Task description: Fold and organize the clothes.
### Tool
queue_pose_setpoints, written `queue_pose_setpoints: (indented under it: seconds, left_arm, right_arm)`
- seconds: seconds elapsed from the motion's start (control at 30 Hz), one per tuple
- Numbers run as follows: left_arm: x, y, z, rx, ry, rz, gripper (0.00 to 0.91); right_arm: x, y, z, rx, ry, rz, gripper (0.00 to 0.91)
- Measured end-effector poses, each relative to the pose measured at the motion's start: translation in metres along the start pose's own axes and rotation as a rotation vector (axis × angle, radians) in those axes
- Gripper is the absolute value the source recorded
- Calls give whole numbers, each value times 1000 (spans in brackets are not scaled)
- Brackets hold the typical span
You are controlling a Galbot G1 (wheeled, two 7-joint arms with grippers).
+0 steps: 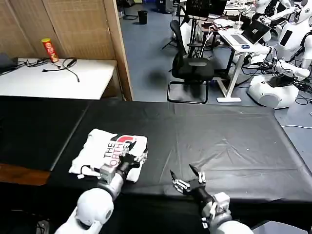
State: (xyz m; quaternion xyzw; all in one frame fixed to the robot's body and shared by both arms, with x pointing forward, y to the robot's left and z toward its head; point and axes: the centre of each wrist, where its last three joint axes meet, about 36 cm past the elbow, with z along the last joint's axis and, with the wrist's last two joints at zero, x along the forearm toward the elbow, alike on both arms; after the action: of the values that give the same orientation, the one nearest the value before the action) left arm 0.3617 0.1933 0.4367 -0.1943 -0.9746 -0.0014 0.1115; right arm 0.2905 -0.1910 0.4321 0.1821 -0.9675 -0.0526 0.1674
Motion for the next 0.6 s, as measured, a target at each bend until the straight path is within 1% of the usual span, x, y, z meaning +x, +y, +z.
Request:
queue_pose_setpoints:
  seconds: [0.17,0.23,0.3,0.43,0.57,0.6]
  left_arm:
    - [3,11,-9,-26,-45,-42,878]
    - [5,15,-8,-49,-47,-61,878]
    - [8,17,-5,-63,-40,-76,878]
    - [14,19,0,-63,-27,-99,878]
    - [16,21,0,-60,-34,-116,878]
    - [17,22,0,-60,-38,-122,878]
  right_arm:
    - [-32,10,-1,-19,0,-5,878]
    - [-45,18,0,-31,7,-22,878]
    - [-60,27,3,-59,25,-41,878]
    - [-85,49,8,-94,43,-96,878]
    - [-102,66,15,-104,66,-120,878]
    - [-107,69,17,-103,73,-118,839]
